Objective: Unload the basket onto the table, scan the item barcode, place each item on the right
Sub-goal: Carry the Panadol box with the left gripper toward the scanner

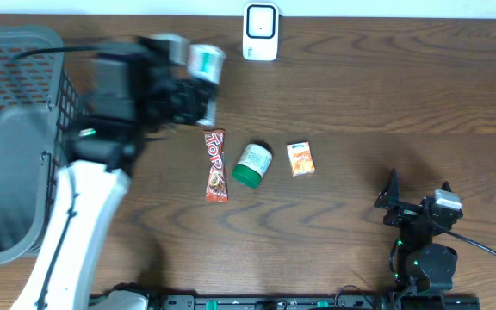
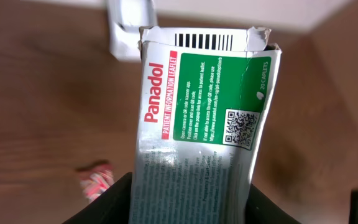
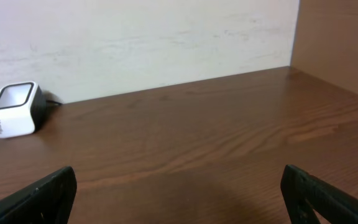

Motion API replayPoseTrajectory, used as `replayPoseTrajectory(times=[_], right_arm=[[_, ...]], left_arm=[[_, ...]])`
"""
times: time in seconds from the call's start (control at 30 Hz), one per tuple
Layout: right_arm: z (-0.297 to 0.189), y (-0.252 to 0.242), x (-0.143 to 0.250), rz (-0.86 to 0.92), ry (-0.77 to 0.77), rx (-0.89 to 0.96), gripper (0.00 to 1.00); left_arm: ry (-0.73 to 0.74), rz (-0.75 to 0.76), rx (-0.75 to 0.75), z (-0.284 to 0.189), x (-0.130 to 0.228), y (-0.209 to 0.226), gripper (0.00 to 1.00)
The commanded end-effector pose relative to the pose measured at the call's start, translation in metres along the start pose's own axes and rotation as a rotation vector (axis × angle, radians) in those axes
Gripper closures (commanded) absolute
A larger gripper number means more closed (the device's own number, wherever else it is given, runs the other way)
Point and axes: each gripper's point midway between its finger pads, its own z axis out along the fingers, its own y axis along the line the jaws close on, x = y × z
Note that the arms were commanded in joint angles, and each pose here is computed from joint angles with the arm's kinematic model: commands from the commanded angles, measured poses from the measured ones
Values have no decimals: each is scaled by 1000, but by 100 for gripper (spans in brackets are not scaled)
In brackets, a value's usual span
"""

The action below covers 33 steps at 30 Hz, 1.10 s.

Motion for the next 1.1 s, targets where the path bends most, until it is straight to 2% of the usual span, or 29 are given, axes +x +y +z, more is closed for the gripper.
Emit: replayPoseTrajectory(times=[0.0,0.33,0.63,1.07], right_arm=[[0,-1,1,-7,3,5,1],[0,-1,1,-7,3,4,1],[0,-1,1,-7,3,5,1],[0,-1,1,-7,3,5,1]], left_arm=[[95,51,-54,38,27,-14,53],[429,207,19,138,144,-77,53],[611,321,61,163,227,-113,53],[630,402,20,197,267,-115,52]])
